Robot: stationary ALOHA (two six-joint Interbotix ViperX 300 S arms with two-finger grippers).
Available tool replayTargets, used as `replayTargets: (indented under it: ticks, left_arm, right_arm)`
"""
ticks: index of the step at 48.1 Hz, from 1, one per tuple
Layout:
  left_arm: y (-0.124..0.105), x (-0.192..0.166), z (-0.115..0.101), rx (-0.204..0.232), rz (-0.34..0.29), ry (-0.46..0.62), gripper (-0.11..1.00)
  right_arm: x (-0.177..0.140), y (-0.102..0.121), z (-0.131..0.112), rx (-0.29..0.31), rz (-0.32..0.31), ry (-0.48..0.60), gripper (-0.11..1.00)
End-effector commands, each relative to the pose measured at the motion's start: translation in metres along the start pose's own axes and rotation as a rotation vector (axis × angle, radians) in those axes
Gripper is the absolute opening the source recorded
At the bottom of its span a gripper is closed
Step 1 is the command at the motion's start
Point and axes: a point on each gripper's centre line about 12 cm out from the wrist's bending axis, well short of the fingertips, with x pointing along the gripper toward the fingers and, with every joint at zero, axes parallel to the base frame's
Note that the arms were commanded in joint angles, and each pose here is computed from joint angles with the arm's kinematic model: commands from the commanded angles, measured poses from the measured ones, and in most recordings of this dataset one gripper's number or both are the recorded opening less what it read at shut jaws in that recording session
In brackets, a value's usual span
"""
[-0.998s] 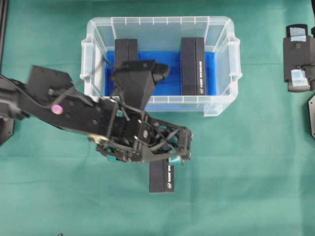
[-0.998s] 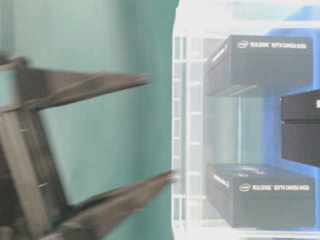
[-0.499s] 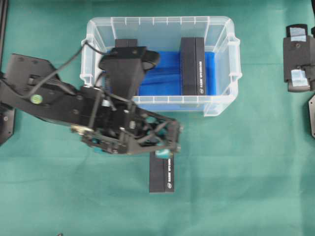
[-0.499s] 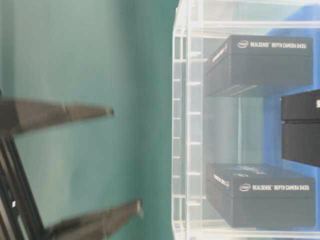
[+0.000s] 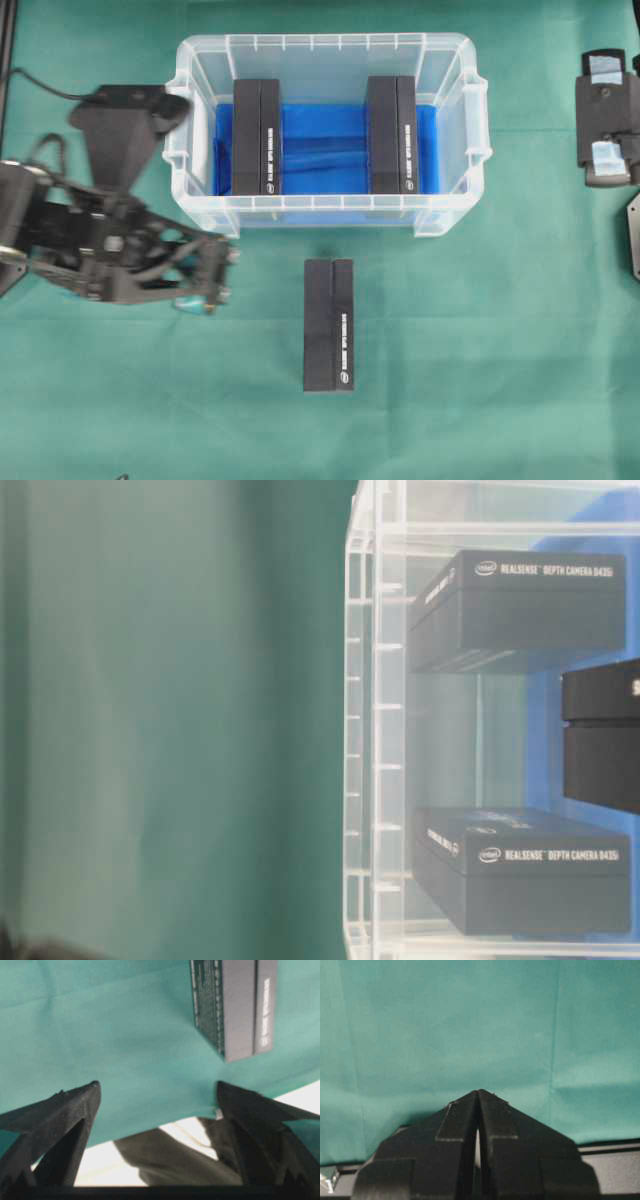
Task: Take the box out of the case with the left arm.
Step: 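Open the left gripper, release the box, and retract left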
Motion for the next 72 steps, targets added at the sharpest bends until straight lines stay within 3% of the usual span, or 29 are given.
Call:
replayTargets:
  ticks: [1, 13, 25, 30, 37, 46, 54, 62, 72]
  left_arm:
    - [0.014, -0.017, -0.002, 0.008, -0.041, 0.005, 0.98]
    - [0.064, -0.028, -0.007, 0.045, -0.028, 0.018, 0.98]
    - [0.081, -0.032, 0.001, 0.072, 0.004, -0.007, 0.98]
    - [0.084, -0.034, 0.015, 0.061, 0.032, -0.028, 0.98]
    - [0.087, -0.036, 0.045, 0.010, 0.039, -0.071, 0.98]
    - [0.093, -0.040, 0.083, 0.006, 0.052, -0.121, 0.98]
    - [0.103, -0.044, 0.115, -0.034, 0.068, -0.167, 0.98]
    - [0.108, -0.047, 0.129, -0.031, 0.077, -0.181, 0.98]
    - [0.104, -0.046, 0.133, -0.024, 0.083, -0.177, 0.98]
  right_arm:
    - [-0.003, -0.001, 0.001, 0.001, -0.002, -0.014, 0.00]
    - [-0.003, -0.001, 0.000, -0.005, -0.002, -0.008, 0.00]
    - [-0.003, -0.001, -0.001, -0.002, -0.002, 0.004, 0.00]
    - [-0.003, -0.001, -0.001, -0.005, -0.004, 0.006, 0.00]
    - [-0.004, -0.001, -0.001, -0.002, -0.004, 0.003, 0.00]
    - [-0.003, -0.001, -0.001, -0.002, -0.004, 0.004, 0.00]
    - [-0.003, -0.001, -0.001, -0.002, -0.002, 0.004, 0.00]
    - [-0.003, -0.001, -0.001, -0.002, -0.004, 0.004, 0.00]
    - [-0.003, -0.001, -0.001, -0.002, -0.004, 0.004, 0.00]
